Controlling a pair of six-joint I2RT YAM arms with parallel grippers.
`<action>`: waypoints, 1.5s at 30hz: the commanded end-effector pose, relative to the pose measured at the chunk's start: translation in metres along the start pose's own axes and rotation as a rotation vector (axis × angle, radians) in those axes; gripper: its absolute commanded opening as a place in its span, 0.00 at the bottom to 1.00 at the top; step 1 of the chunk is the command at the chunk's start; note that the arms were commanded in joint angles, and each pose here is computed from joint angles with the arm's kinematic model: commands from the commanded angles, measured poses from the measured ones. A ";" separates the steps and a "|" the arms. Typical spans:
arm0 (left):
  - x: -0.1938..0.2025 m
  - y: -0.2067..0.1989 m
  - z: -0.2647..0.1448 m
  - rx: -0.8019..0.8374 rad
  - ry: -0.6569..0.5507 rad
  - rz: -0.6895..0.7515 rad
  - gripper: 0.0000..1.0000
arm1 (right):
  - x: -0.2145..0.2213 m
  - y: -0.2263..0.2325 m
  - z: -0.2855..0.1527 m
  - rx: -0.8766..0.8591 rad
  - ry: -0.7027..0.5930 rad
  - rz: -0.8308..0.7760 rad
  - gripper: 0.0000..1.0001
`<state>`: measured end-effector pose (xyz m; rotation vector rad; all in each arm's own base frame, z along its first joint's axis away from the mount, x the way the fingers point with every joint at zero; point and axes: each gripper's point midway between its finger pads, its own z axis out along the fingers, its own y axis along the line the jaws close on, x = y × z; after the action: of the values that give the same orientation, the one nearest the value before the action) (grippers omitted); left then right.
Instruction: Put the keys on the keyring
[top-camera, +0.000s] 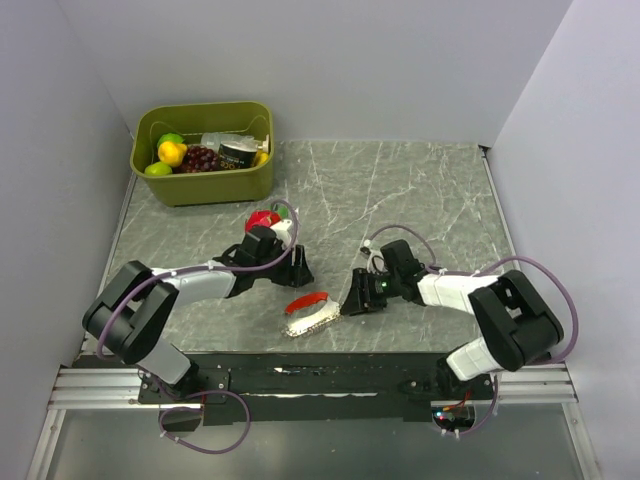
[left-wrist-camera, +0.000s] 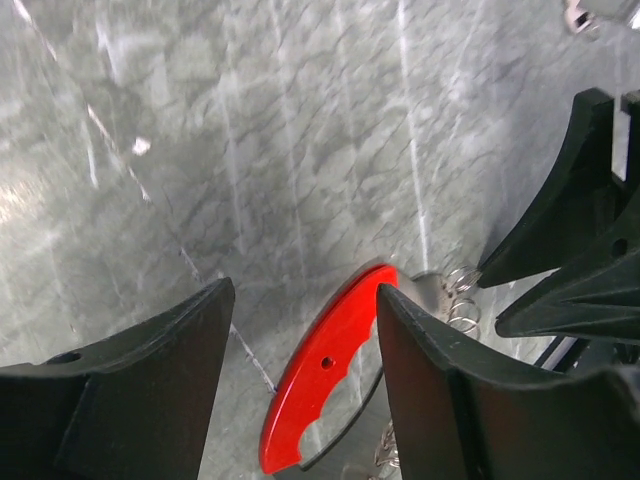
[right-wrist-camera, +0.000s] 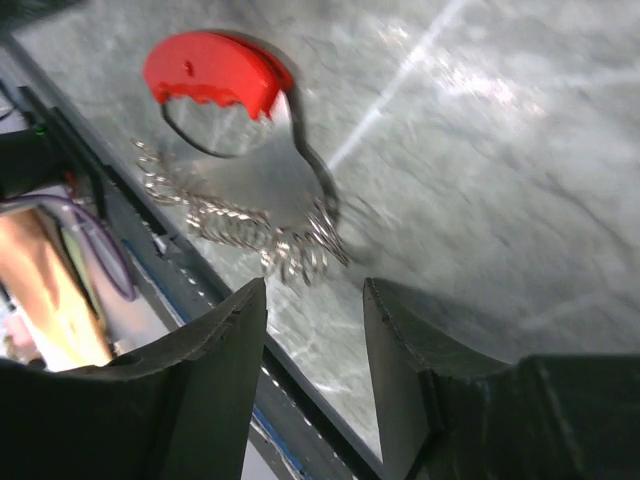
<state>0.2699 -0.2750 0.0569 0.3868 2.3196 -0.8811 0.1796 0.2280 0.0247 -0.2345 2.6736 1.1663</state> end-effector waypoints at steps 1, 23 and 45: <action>0.016 0.003 0.003 -0.001 0.039 -0.052 0.64 | 0.000 -0.009 0.012 -0.008 -0.015 0.010 0.51; 0.053 0.002 -0.004 0.009 0.110 -0.183 0.43 | -0.057 0.002 -0.005 0.103 -0.107 -0.223 0.07; 0.019 -0.013 -0.011 -0.050 0.036 -0.055 0.45 | -0.092 -0.006 -0.028 0.148 -0.241 -0.173 0.74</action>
<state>0.2216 -0.2742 0.0340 0.3167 2.4694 -0.8947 0.2579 0.2147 0.0579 -0.3391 2.4978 0.8546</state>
